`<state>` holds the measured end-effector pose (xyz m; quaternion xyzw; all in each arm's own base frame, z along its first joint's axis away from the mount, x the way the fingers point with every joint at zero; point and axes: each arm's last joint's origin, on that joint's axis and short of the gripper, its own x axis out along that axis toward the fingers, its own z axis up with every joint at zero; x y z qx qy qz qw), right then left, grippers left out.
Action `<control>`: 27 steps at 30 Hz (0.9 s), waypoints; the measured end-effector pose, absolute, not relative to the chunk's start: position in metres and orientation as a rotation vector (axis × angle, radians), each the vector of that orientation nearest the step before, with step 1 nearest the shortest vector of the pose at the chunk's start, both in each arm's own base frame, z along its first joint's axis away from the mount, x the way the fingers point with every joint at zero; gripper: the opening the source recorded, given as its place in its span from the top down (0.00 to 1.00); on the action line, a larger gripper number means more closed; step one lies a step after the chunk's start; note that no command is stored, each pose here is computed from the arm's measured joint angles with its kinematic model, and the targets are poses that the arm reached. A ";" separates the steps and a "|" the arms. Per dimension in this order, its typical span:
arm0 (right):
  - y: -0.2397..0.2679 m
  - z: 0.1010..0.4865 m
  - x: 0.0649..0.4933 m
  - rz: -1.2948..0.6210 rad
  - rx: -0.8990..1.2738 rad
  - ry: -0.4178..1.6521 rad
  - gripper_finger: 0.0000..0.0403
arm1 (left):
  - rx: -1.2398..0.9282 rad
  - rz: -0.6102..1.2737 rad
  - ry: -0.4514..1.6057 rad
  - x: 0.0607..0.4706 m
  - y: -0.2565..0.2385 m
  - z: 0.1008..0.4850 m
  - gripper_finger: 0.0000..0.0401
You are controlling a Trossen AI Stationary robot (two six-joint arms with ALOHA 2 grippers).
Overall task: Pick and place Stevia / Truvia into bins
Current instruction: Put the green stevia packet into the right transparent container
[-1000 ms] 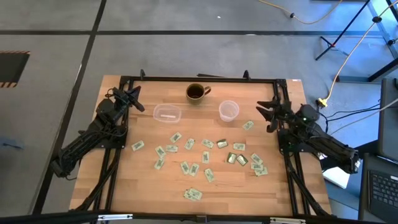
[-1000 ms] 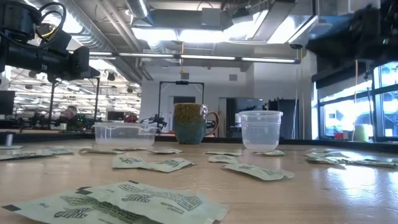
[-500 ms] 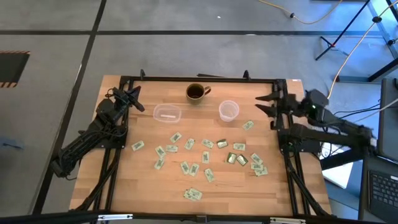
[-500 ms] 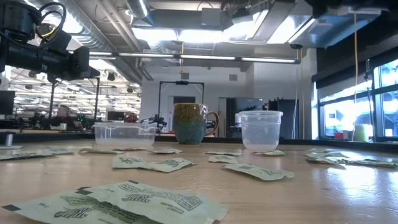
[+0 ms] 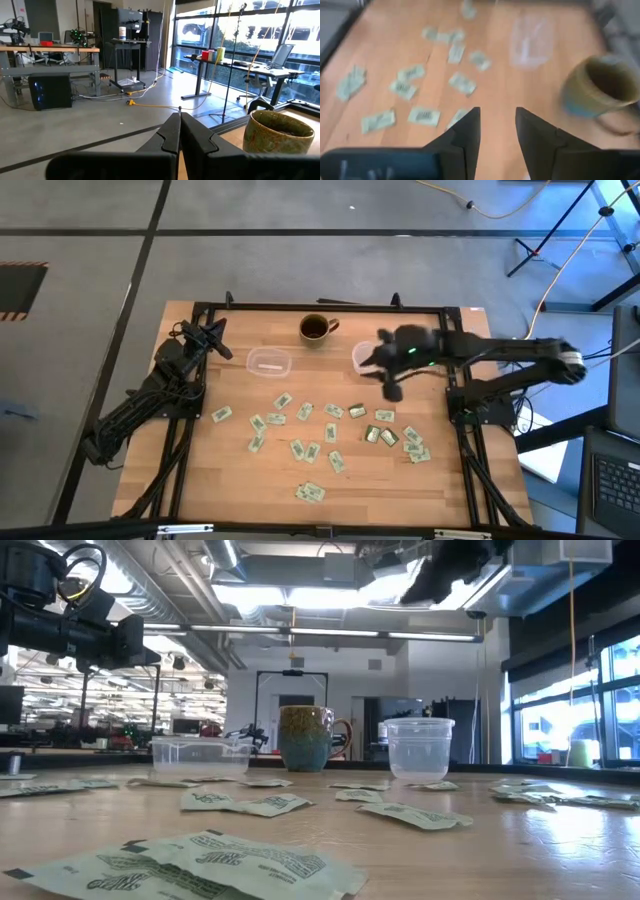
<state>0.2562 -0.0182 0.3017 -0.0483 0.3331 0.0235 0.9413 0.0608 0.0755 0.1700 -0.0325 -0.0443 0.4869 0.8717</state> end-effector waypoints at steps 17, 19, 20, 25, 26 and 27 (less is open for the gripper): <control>0.012 0.166 0.317 0.102 0.001 1.181 0.68 | -0.068 1.017 -0.092 0.061 0.075 0.170 0.98; 0.012 0.159 0.319 0.090 0.002 1.206 0.68 | -0.068 1.017 -0.092 0.061 0.075 0.170 0.99; 0.011 0.156 0.319 0.067 -0.004 1.215 0.68 | -0.068 1.018 -0.092 0.061 0.076 0.170 0.99; 0.009 0.149 0.321 0.003 -0.039 1.235 0.69 | -0.068 1.018 -0.092 0.061 0.076 0.170 0.99; 0.009 0.148 0.321 0.004 -0.039 1.238 0.69 | -0.068 1.018 -0.093 0.061 0.075 0.170 0.98; 0.009 0.147 0.321 0.005 -0.038 1.243 0.70 | -0.068 1.018 -0.092 0.061 0.076 0.170 0.98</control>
